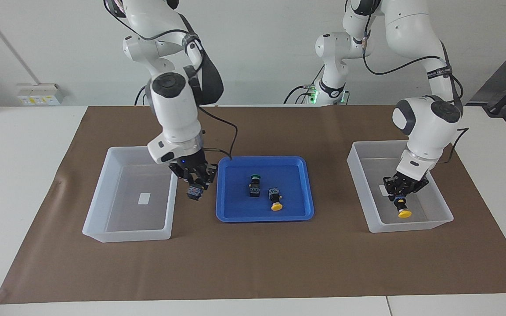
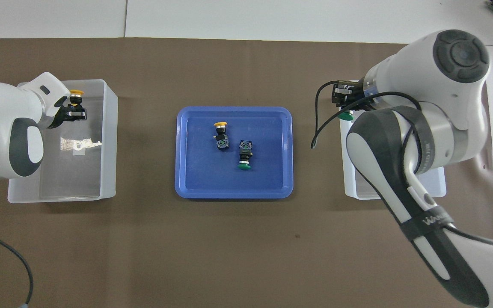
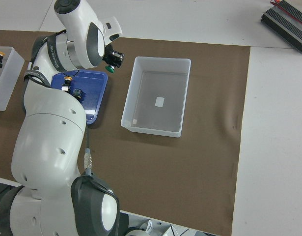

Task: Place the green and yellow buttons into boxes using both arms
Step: 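Lower and release the buttons into the boxes with both grippers, then reach the left gripper to the second yellow button while the right gripper reaches green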

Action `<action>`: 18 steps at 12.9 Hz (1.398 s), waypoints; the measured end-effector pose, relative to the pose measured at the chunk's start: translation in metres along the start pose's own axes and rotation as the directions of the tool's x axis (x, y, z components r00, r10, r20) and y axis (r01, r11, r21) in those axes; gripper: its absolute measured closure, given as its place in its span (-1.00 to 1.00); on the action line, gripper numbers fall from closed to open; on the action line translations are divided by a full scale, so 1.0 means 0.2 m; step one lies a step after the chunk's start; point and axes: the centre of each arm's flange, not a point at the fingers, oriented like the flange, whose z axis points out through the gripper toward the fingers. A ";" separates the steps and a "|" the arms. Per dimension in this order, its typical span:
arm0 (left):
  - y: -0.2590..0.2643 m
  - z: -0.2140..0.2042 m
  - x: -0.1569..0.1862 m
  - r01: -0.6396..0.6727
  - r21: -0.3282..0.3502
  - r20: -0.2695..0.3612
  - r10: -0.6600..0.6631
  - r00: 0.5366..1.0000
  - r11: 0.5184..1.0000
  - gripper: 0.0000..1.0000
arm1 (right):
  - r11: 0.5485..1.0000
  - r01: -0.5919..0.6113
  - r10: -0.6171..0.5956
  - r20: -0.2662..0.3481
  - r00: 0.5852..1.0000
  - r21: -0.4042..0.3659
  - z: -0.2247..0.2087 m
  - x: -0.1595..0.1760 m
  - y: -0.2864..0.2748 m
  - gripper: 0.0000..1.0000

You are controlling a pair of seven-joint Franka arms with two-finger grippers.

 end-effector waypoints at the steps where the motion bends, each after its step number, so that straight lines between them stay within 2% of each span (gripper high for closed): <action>1: 0.00 0.05 0.00 0.001 0.002 -0.011 -0.001 1.000 1.000 0.34 | 1.000 0.026 -0.026 0.006 1.000 -0.010 0.02 0.04 0.15 0.14; 4: -0.04 0.14 -0.01 0.007 0.006 -0.013 -0.006 1.000 1.000 0.34 | 0.994 0.102 -0.100 0.056 0.993 -0.030 0.19 0.08 0.56 0.14; 6: -0.05 0.16 -0.02 -0.021 0.008 -0.026 0.022 0.999 1.000 0.26 | 0.994 0.106 -0.105 0.043 0.994 -0.026 0.34 0.04 0.66 0.14; 7: -0.05 0.15 0.00 -0.033 0.012 -0.049 0.034 0.998 0.999 0.07 | 0.995 0.101 -0.100 0.031 0.994 -0.025 0.43 0.01 0.68 0.14; 10: -0.05 0.11 0.04 -0.043 0.014 -0.077 0.044 0.996 0.999 -0.79 | 1.000 0.018 -0.018 0.001 1.000 -0.014 0.62 -0.03 0.74 0.14; 11: -0.04 0.09 0.05 -0.045 0.015 -0.087 0.046 0.995 0.999 -0.99 | 1.000 0.001 -0.001 -0.007 1.000 -0.013 0.65 -0.02 0.77 0.14; 13: -0.03 -0.03 0.09 -0.049 0.015 -0.113 0.050 0.992 0.999 -1.00 | 1.000 -0.020 0.020 -0.021 1.000 -0.014 0.70 -0.01 0.82 0.14; 16: 0.04 -0.31 0.10 -0.069 0.000 -0.082 0.069 0.994 0.998 -1.00 | 0.999 -0.038 0.038 -0.034 0.999 -0.014 0.78 0.00 0.82 0.13; 18: 0.16 -0.48 0.07 -0.094 -0.016 -0.052 0.093 0.994 0.995 -1.00 | 0.999 -0.034 0.033 -0.038 0.999 -0.011 0.80 0.00 0.80 -0.15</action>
